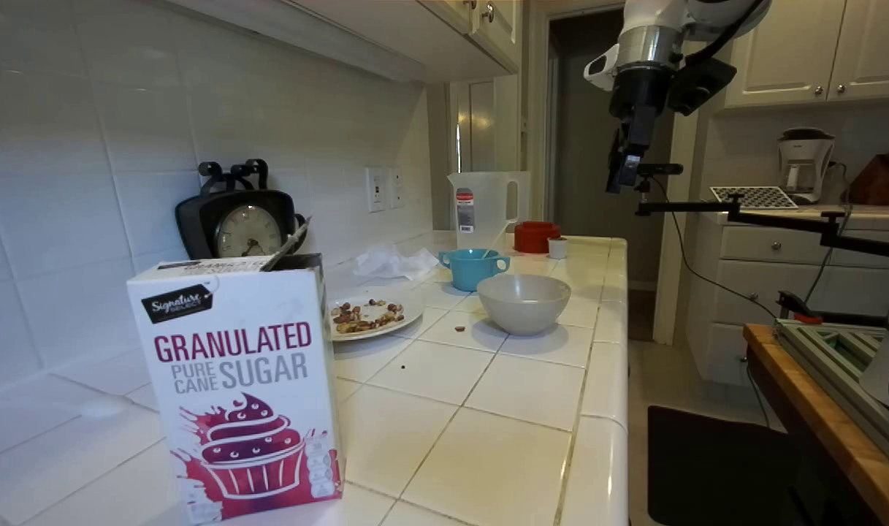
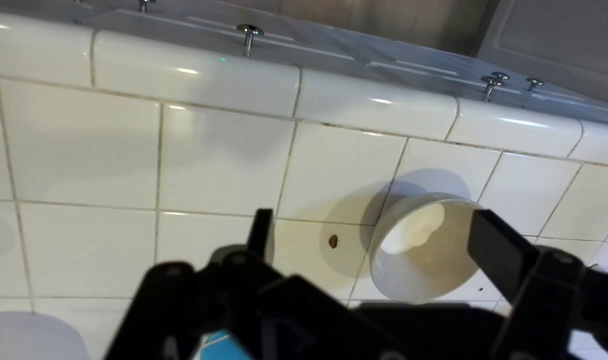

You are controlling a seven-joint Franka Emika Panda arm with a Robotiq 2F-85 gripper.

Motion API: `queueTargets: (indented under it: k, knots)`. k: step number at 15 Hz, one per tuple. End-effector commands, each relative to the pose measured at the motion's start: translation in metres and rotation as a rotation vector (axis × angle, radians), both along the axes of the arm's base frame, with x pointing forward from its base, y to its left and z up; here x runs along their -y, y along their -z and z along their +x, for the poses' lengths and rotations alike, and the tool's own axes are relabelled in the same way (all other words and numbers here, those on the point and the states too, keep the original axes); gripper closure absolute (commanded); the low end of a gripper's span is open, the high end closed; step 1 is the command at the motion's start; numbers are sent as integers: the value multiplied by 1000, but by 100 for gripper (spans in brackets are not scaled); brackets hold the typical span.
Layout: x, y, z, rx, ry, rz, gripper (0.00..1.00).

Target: Use the straw to stir in the brown bowl

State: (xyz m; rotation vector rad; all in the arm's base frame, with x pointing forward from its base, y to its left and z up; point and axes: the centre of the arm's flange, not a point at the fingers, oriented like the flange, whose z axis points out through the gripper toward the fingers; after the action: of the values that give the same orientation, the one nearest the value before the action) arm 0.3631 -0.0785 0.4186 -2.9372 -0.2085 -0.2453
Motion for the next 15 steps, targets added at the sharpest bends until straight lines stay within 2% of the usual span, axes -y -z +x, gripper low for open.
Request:
queueTargets:
  k: [1,12,13,14,15]
  knots:
    - [0,0,0,0,0,0,0]
    - [22,-3,27,27,140,10,0]
    - [19,-3,22,25,114,8,0]
    - [0,0,0,0,0,0,0]
    - [0,0,0,1,4,2,0]
